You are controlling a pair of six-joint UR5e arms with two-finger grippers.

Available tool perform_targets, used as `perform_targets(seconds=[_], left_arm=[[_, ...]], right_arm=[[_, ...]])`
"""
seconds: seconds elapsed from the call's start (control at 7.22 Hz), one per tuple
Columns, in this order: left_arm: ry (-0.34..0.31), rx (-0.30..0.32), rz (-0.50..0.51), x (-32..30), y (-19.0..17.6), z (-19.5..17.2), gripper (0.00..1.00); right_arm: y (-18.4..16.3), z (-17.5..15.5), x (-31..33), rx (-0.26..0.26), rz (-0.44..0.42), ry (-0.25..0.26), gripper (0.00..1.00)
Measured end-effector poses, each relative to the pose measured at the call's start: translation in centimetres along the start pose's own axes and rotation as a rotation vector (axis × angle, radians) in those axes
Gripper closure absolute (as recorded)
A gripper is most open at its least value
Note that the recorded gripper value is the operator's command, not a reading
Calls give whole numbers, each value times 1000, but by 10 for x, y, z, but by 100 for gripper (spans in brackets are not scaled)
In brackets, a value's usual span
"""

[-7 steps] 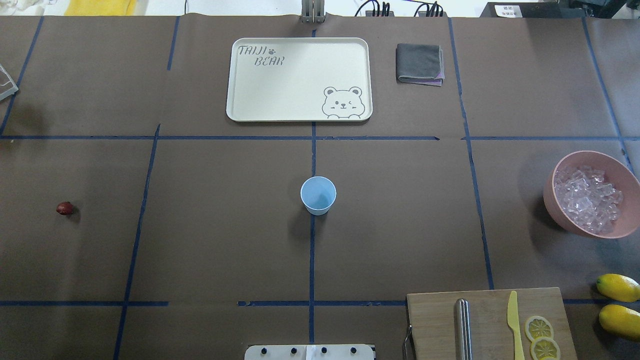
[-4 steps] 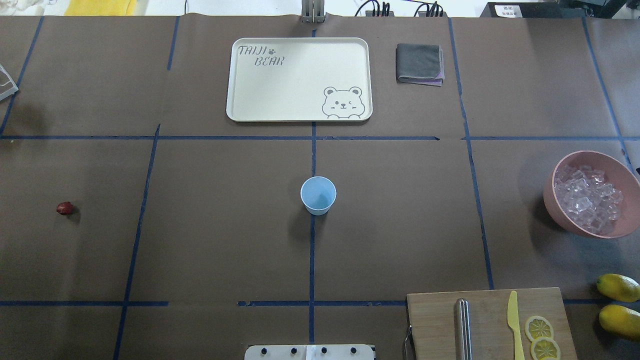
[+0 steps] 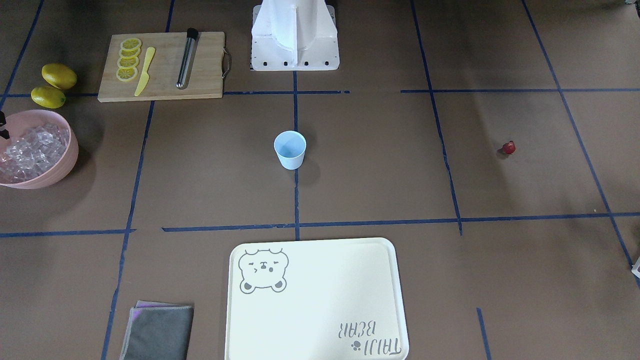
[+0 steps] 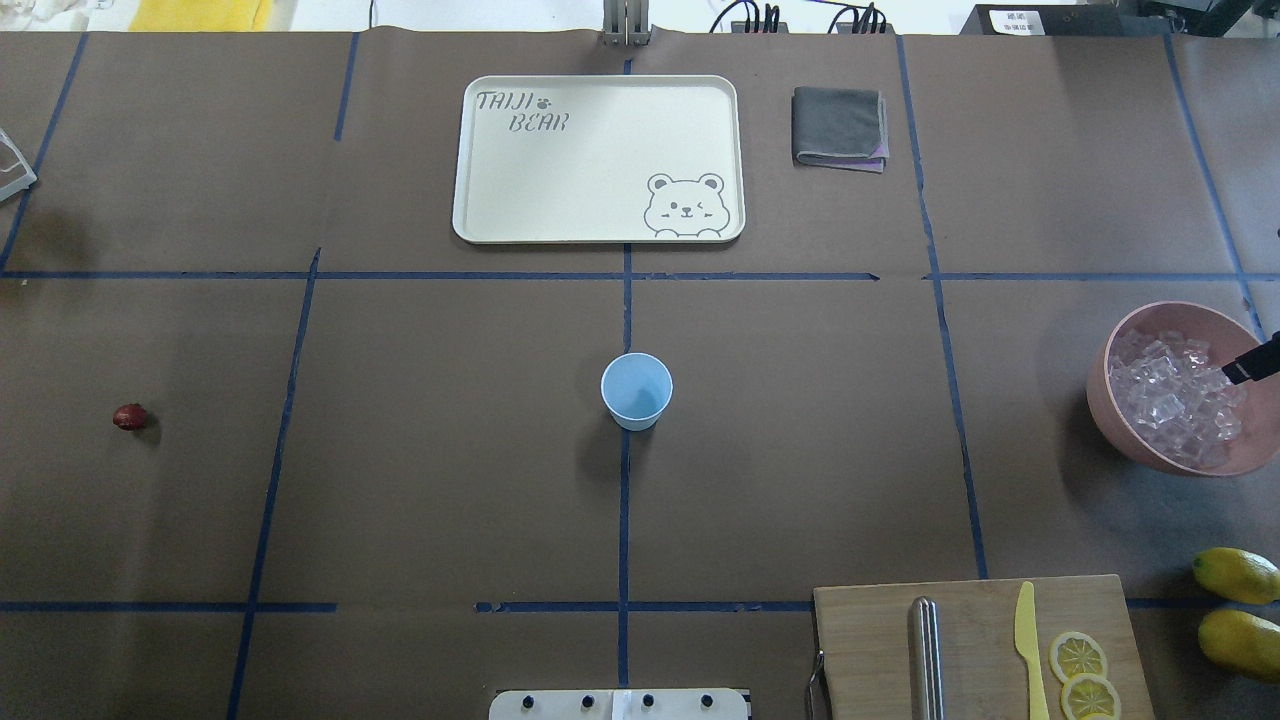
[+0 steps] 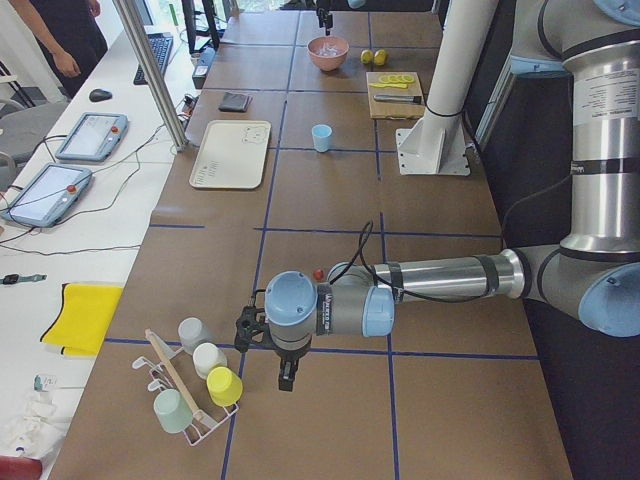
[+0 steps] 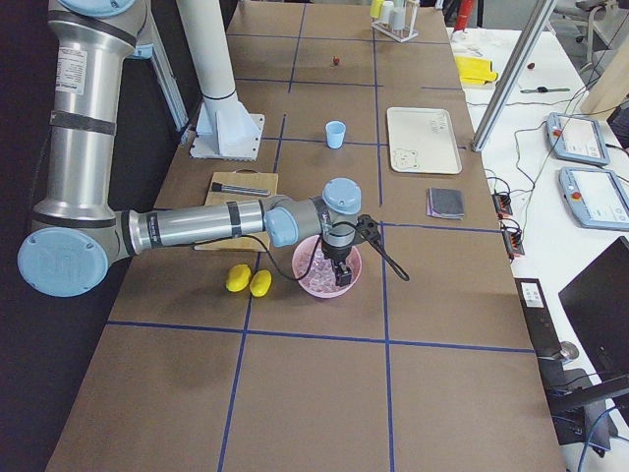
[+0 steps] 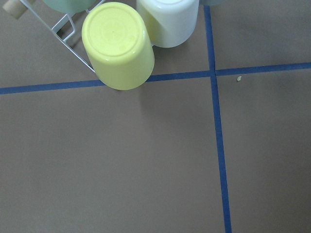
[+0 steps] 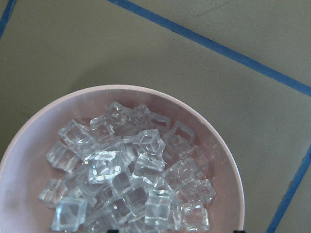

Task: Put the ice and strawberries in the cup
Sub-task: 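Lower the right gripper into the pink bowl and grasp an ice cube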

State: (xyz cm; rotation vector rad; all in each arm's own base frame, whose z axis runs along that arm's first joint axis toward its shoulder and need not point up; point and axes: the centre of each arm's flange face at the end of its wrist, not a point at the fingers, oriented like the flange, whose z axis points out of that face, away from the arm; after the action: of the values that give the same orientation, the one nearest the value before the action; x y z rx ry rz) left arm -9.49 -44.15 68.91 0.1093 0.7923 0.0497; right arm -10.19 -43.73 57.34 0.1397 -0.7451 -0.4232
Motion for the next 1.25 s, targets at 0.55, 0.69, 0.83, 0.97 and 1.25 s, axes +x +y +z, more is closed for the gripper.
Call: perform_targets(seconds=[0.55, 0.69, 0.83, 0.97, 1.25], left_arm=[[0, -7, -3, 1, 0, 2, 0], [1, -8, -3, 1, 0, 2, 0], [1, -8, -3, 1, 0, 2, 0], [1, -7, -2, 1, 0, 2, 0], [1, -4, 1, 1, 0, 1, 0]], right_arm=[[-5, 19, -17, -35, -45, 16, 20], [-6, 23, -18, -42, -50, 24, 21], [-5, 27, -16, -51, -48, 29, 21], [-4, 33, -12, -62, -43, 31, 21], [-6, 40, -8, -74, -35, 32, 27]])
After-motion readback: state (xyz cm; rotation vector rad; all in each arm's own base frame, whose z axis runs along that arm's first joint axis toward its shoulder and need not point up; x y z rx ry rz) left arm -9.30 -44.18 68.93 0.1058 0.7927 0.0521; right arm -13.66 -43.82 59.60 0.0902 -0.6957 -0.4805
